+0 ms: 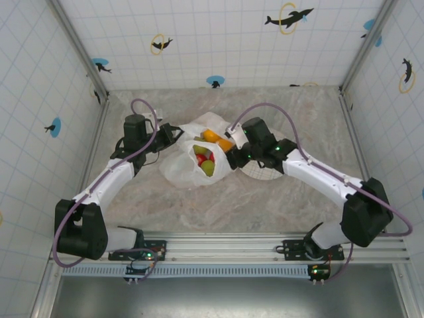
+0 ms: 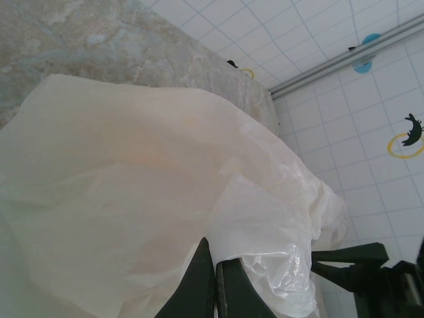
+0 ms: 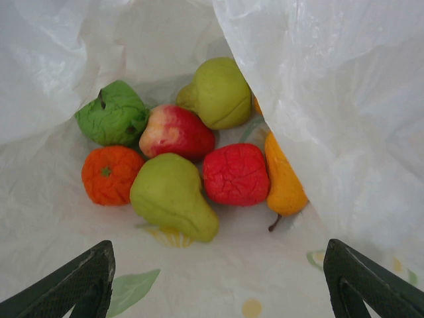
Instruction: Place the fruits into the plastic bag
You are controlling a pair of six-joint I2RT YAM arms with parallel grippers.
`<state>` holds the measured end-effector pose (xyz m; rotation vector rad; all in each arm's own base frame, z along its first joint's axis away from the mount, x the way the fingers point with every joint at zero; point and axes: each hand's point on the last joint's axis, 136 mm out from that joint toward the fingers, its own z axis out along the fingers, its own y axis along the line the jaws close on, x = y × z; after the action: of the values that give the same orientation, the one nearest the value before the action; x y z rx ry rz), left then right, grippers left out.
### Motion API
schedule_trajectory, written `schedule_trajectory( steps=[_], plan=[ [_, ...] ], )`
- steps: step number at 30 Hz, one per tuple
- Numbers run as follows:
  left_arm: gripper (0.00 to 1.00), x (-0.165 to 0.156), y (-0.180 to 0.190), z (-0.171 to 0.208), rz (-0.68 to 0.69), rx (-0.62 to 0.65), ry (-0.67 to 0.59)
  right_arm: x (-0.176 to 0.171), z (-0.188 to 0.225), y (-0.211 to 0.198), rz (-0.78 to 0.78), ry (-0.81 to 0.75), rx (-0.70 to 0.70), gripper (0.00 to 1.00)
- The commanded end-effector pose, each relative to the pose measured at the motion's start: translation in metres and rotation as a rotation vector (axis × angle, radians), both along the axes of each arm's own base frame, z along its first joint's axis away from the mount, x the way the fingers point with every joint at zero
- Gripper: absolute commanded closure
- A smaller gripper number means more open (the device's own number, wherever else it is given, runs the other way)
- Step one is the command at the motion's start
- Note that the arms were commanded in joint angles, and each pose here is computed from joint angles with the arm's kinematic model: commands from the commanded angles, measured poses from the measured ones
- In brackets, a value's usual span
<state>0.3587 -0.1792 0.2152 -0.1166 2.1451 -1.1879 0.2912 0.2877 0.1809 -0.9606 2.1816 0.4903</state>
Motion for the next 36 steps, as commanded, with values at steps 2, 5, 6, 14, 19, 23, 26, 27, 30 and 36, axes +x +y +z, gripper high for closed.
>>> schedule_trajectory(
  steps=[2, 5, 6, 14, 19, 23, 26, 27, 30, 36],
  plan=[
    [1.00, 0.001, 0.006, -0.005, 0.017, 0.015, 0.013, -0.008, 0.021, -0.021, 0.007, -0.063, -0.029, 0.16],
    [1.00, 0.002, 0.006, -0.007, 0.018, 0.016, 0.016, -0.004, 0.037, -0.031, -0.029, -0.112, -0.024, 0.17],
    [1.00, 0.002, 0.006, -0.007, 0.017, 0.016, 0.017, -0.002, 0.042, -0.034, -0.039, -0.126, -0.024, 0.17],
    [1.00, 0.002, 0.006, -0.007, 0.017, 0.016, 0.017, 0.005, 0.075, -0.048, -0.097, -0.232, 0.029, 0.22],
    [1.00, 0.002, 0.007, -0.007, 0.020, 0.016, 0.017, 0.016, 0.080, -0.070, -0.215, -0.264, 0.040, 0.19],
    [1.00, 0.002, 0.008, -0.006, 0.021, 0.016, 0.016, 0.035, 0.073, -0.105, -0.397, -0.187, 0.134, 0.17],
    [1.00, 0.002, 0.008, -0.006, 0.023, 0.015, 0.017, 0.038, 0.055, -0.108, -0.403, -0.076, 0.233, 0.17],
    [1.00, 0.003, 0.008, -0.005, 0.022, 0.016, 0.014, 0.038, 0.050, -0.103, -0.390, -0.050, 0.247, 0.17],
    [1.00, 0.002, 0.008, -0.007, 0.023, 0.015, 0.020, 0.043, 0.035, -0.090, -0.374, 0.013, 0.270, 0.19],
    [1.00, 0.003, 0.008, -0.007, 0.024, 0.014, 0.022, 0.059, 0.010, -0.066, -0.344, 0.104, 0.335, 0.29]
  ],
)
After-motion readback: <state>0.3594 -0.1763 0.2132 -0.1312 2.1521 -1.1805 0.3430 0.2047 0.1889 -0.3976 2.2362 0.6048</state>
